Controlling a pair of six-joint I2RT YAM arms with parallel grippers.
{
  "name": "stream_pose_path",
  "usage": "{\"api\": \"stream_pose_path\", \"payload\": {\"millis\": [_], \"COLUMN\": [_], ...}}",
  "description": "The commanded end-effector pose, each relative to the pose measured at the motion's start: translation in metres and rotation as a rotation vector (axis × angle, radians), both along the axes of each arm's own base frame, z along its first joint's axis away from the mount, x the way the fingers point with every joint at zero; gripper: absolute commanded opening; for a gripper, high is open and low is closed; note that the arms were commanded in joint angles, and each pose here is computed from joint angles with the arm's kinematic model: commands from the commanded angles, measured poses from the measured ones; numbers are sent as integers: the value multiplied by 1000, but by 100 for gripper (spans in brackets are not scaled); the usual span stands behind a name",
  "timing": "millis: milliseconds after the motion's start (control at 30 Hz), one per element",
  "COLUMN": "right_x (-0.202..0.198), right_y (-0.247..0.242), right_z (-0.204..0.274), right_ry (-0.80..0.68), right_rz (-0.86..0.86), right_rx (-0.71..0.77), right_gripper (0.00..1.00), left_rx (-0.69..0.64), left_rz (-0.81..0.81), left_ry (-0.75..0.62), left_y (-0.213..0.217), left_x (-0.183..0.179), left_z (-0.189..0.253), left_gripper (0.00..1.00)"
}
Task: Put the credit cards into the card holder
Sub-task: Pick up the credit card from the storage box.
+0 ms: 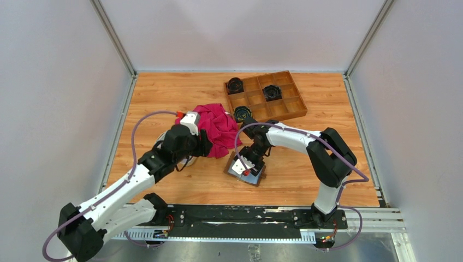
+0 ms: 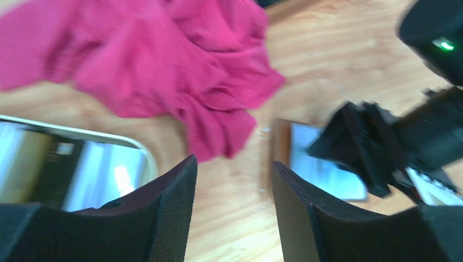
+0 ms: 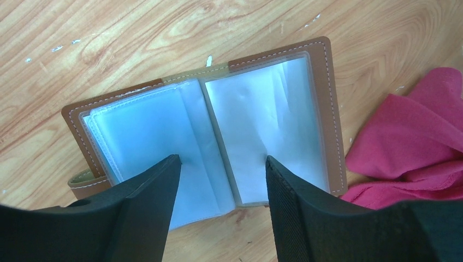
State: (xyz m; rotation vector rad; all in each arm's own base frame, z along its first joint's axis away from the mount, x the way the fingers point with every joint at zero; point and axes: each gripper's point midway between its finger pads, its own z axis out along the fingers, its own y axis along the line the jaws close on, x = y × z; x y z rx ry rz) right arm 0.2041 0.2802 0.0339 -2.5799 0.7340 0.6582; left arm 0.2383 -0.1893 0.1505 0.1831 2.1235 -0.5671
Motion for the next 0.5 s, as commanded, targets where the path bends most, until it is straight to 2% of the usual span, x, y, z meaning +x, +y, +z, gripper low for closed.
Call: {"api": "stream_pose_path", "payload": {"millis": [0,167,467], "right_x": [-2,-3,-3], "right_y": [-14,-13,-14], "right_z": [-14,-14,-19], "right_ry": [-8,-1,10], "right_rz": [27,26,20], "right_rx": [-90,-88,-103], "right_gripper": [62,61,59], "left_rx": [334,516,482], "left_rz": [40,61,-80], "left_ry": [52,78,272], "left_y": [58,88,100], "left_x": [10,28,34], "left_z": [-9,9,-29], "left_gripper": [58,58,94]}}
